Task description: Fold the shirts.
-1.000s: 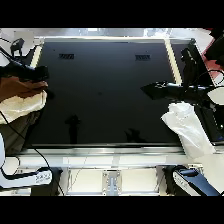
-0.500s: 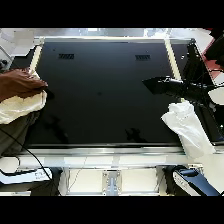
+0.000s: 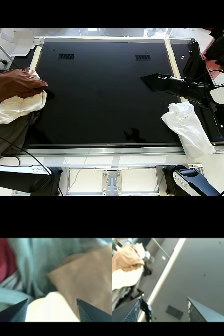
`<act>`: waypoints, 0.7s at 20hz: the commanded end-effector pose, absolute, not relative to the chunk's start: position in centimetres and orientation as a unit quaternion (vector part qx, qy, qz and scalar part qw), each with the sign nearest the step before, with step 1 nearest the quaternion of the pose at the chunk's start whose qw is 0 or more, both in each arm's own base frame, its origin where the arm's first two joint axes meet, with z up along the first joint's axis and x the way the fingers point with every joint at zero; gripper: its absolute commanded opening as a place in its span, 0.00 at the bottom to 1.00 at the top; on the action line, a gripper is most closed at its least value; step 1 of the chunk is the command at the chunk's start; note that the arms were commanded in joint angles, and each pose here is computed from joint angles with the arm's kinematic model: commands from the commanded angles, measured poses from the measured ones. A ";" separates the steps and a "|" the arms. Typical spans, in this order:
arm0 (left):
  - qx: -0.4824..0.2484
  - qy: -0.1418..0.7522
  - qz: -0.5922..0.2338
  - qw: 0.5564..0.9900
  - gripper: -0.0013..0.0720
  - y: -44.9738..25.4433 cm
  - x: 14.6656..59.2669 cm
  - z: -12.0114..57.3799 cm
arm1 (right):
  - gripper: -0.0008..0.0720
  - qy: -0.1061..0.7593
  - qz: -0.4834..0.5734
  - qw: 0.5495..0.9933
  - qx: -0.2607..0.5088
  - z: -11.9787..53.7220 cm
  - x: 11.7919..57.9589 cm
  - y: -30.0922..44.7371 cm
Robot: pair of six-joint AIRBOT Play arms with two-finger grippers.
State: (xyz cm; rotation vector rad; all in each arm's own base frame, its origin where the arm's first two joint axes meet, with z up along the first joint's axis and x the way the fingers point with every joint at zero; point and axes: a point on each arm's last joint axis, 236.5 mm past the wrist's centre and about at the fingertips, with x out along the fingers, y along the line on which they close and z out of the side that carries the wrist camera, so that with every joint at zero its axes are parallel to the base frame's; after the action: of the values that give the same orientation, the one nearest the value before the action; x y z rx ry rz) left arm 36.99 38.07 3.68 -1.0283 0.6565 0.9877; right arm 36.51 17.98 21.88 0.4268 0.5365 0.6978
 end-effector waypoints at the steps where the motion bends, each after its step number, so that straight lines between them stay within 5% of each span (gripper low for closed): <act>1: -0.575 0.274 0.392 0.664 0.99 38.6 36.9 1.4 | 0.90 0.238 0.331 0.884 0.229 23.1 37.1 17.9; 9: -0.649 0.245 0.290 0.659 0.99 37.6 42.0 -2.1 | 0.90 0.228 0.332 0.881 0.248 23.8 37.3 18.0; 14: -0.637 0.194 0.276 0.693 0.97 39.0 44.8 -2.2 | 0.90 0.221 0.332 0.879 0.260 24.3 37.4 18.0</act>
State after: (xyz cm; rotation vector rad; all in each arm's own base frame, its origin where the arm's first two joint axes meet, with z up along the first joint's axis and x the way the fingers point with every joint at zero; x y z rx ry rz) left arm 43.15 37.99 -2.43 -1.4404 0.5205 0.6413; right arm 37.30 18.04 23.95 0.5280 0.4722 0.6935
